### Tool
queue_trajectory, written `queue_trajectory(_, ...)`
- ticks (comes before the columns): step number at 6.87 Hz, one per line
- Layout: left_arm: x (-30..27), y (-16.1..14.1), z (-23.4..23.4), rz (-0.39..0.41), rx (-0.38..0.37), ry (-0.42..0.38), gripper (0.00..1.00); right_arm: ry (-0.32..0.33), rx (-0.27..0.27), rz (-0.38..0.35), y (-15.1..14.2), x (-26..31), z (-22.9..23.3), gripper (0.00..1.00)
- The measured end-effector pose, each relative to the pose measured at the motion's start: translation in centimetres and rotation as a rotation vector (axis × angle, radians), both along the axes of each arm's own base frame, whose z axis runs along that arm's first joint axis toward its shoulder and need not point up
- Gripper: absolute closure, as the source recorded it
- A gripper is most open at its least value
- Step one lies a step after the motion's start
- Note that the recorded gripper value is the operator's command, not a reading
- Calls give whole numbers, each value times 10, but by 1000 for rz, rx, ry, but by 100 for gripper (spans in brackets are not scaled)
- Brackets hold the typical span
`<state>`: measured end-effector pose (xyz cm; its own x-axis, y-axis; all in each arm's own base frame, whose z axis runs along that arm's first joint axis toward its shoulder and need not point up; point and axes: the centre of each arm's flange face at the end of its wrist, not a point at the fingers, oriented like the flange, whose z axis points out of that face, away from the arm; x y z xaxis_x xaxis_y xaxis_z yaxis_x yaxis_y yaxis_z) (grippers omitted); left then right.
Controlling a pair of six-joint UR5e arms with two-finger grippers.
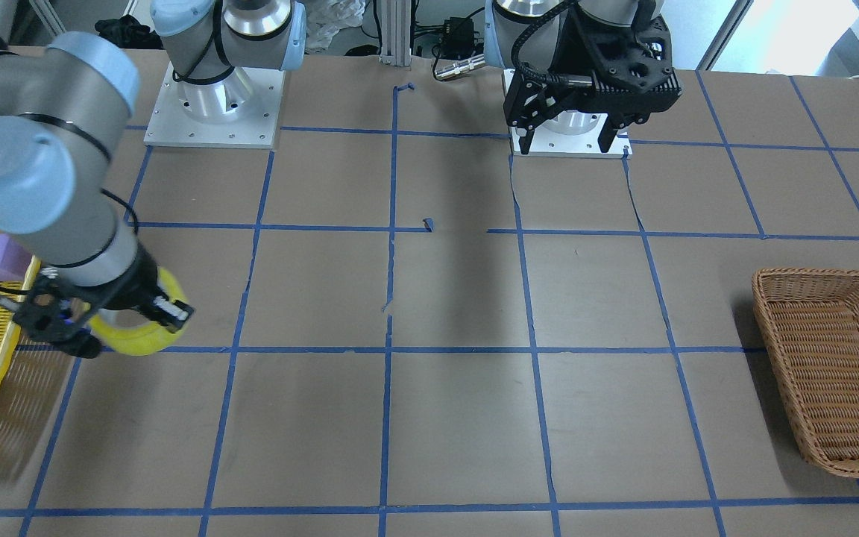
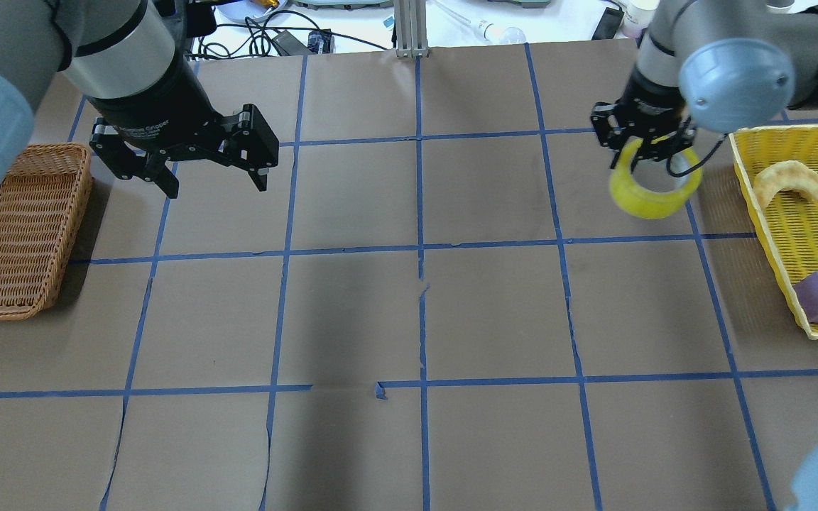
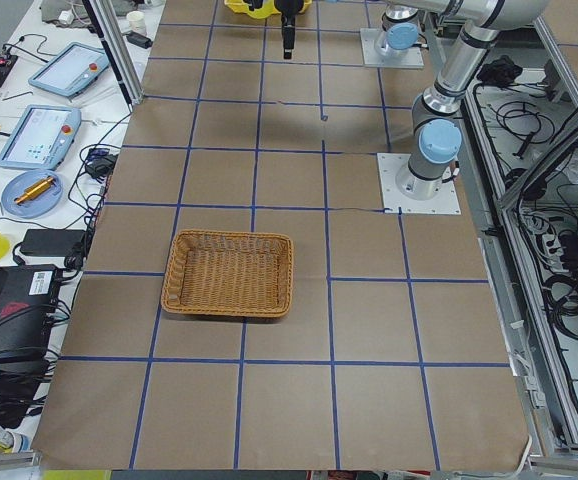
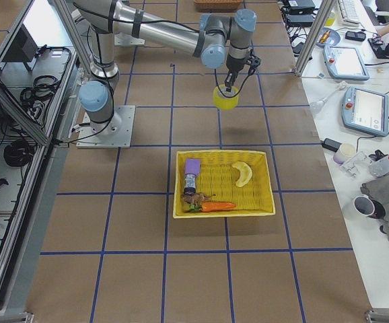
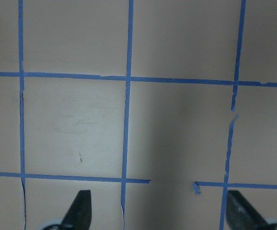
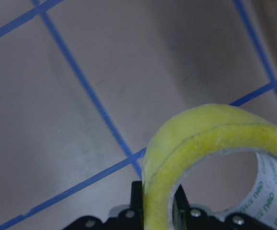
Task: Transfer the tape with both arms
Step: 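Lift the tape roll with the right gripper and carry it to table center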
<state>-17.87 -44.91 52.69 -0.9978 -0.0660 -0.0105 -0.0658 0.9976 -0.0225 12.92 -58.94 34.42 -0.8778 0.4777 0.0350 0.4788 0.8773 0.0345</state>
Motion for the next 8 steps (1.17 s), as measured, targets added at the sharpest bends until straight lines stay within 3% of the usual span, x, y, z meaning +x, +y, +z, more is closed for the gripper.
queue_trajectory(3,6,-1,0,2,10,-1,0,-28,12,-54,36,177,-61,100)
queue_trajectory(6,9,-1,-2,6,20,-5,0,-119,99,-45,74,250,-104,98)
queue_trajectory(8,20,-9,-12,31,39,-4,0,-111,118,-43,84,269,-127,51)
